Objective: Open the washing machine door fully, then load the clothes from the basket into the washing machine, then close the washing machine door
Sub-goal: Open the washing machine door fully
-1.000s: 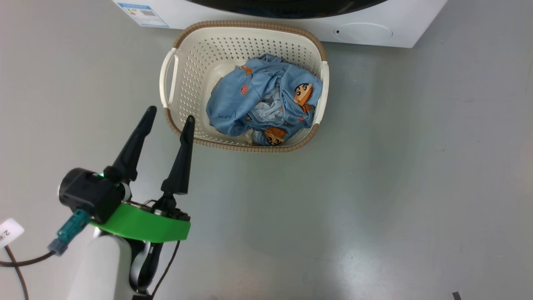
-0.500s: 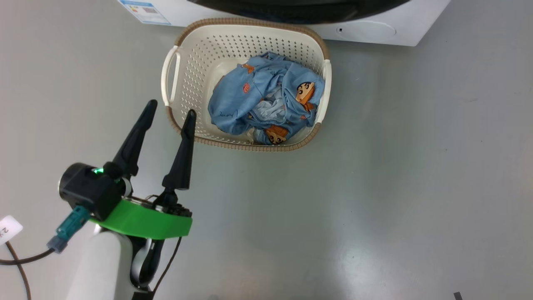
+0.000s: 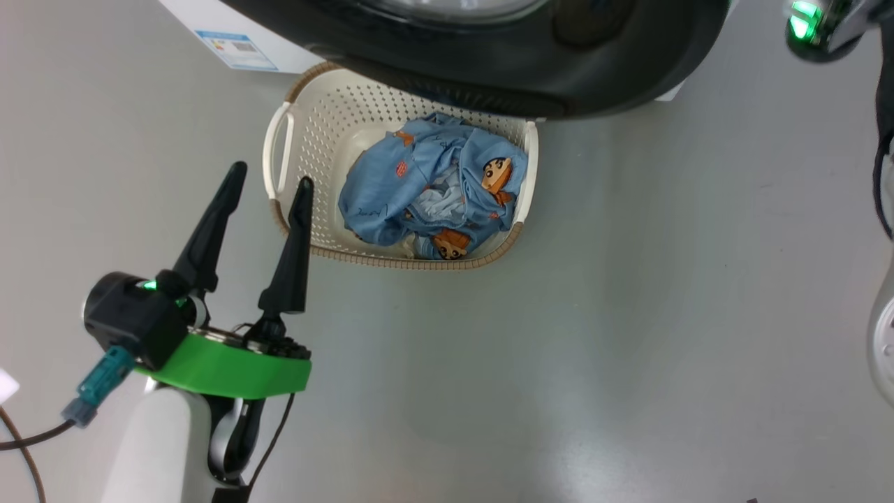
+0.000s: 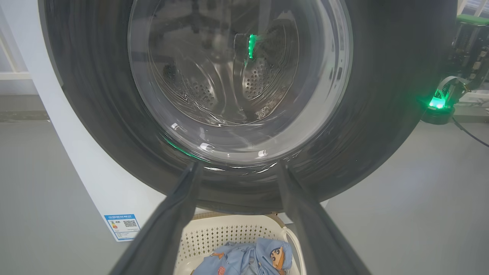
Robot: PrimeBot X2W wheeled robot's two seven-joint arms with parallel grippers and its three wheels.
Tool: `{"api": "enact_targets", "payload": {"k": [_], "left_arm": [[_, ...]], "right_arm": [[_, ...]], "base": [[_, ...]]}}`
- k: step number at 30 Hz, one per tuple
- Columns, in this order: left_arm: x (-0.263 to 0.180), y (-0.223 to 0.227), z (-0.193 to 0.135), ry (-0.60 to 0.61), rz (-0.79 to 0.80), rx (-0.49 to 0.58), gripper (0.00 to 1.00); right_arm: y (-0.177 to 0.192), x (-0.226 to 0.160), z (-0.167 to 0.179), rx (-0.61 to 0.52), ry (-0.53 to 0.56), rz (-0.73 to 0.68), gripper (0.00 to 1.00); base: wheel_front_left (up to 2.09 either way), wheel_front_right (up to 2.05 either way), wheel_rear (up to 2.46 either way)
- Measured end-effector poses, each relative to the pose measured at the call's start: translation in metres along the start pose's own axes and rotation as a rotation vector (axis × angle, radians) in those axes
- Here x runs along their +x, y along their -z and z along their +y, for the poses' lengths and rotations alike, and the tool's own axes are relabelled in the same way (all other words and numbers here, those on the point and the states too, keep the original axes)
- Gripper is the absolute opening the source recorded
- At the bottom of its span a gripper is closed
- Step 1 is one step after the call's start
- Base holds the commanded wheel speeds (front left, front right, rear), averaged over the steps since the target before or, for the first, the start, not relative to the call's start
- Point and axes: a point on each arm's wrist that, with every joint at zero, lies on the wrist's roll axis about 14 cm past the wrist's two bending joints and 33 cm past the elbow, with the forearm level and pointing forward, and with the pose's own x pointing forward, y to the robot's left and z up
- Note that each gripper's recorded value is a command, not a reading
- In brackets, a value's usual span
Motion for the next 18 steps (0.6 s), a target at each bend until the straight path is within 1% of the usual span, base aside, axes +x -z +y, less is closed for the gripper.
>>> {"api": "enact_targets", "payload": {"k": [4,5,11,15,18], "left_arm": [[0.000,-0.006,0.001,-0.005,-0.016,-0.001,1.00],[-0.001,-0.009,0.001,-0.003,-0.023,-0.002,1.00],[-0.002,-0.018,-0.002,0.007,-0.043,-0.004,1.00],[-0.005,-0.024,0.000,0.003,-0.053,-0.002,1.00],[-0.012,-0.027,0.002,-0.006,-0.054,0.001,1.00]], "right_arm": [[0.018,-0.002,-0.002,0.020,-0.001,0.074,0.00],[0.030,-0.001,-0.002,0.021,0.004,0.129,0.00],[0.063,-0.002,-0.003,0.000,0.020,0.269,0.00],[0.075,-0.005,-0.006,-0.004,0.026,0.307,0.00],[0.090,-0.004,-0.002,-0.015,0.012,0.361,0.00]], "base": [[0.00,0.00,0.00],[0.00,0.00,0.00],[0.00,0.00,0.00],[0.00,0.00,0.00],[0.00,0.00,0.00]]}}
